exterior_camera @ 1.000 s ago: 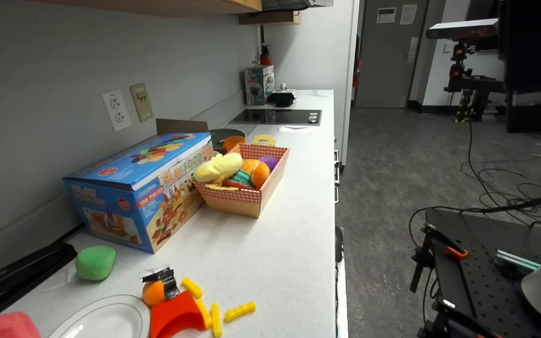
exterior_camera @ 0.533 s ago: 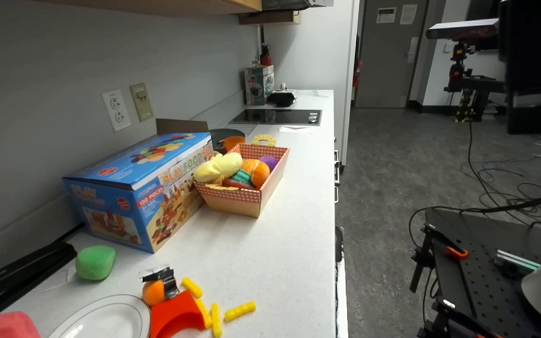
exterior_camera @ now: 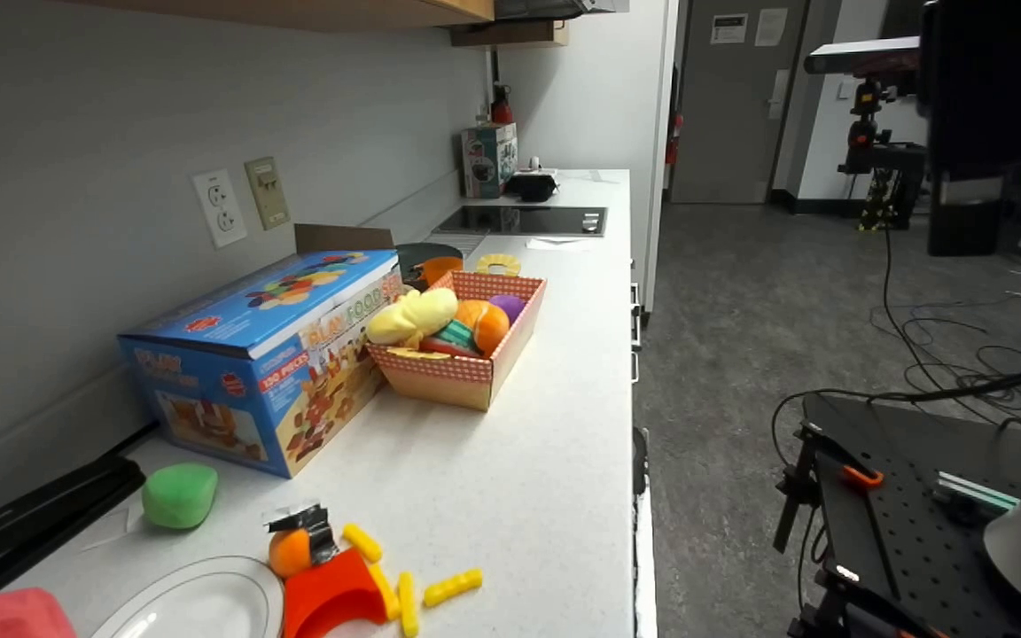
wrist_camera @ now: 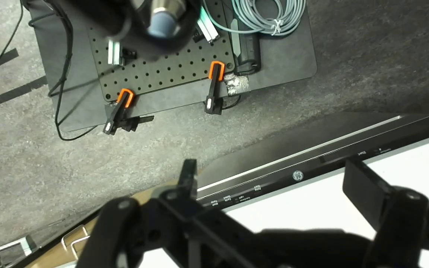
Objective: Close the top left cabinet door
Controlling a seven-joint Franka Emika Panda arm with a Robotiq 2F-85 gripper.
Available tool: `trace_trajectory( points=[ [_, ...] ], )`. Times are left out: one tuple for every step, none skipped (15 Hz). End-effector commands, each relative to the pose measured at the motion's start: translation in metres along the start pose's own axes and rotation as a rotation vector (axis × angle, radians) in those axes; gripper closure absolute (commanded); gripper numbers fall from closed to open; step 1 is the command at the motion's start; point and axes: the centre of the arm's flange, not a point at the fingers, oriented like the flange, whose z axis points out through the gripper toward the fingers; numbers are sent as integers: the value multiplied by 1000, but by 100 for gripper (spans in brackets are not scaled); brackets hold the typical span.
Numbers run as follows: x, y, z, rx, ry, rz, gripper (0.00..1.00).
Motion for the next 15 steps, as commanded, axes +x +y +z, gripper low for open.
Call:
trace_trajectory(
  points=[
    [-5,3,1,-8,-37,-62,0],
    [-5,4,1,-25,-51,-89,0],
    [-6,4,2,-25,-47,-100,0],
    [-7,4,3,-36,-60,-69,0],
    [-4,2,5,-23,-39,-61,0],
    [-5,3,6,-27,-44,-60,0],
    [-5,3,6,-29,-48,-60,0],
    [-5,3,6,-30,-50,-60,0],
    [-5,3,6,-30,-50,-60,0],
    [-5,3,6,-30,-50,-60,0],
    [-6,6,0,-13,-36,-53,0],
    [-12,14,-10,6,-10,-67,0],
    [-18,22,-16,10,2,-72,0],
    [-27,33,-24,17,22,-81,0],
    [-35,46,-31,20,49,-88,0]
  ],
)
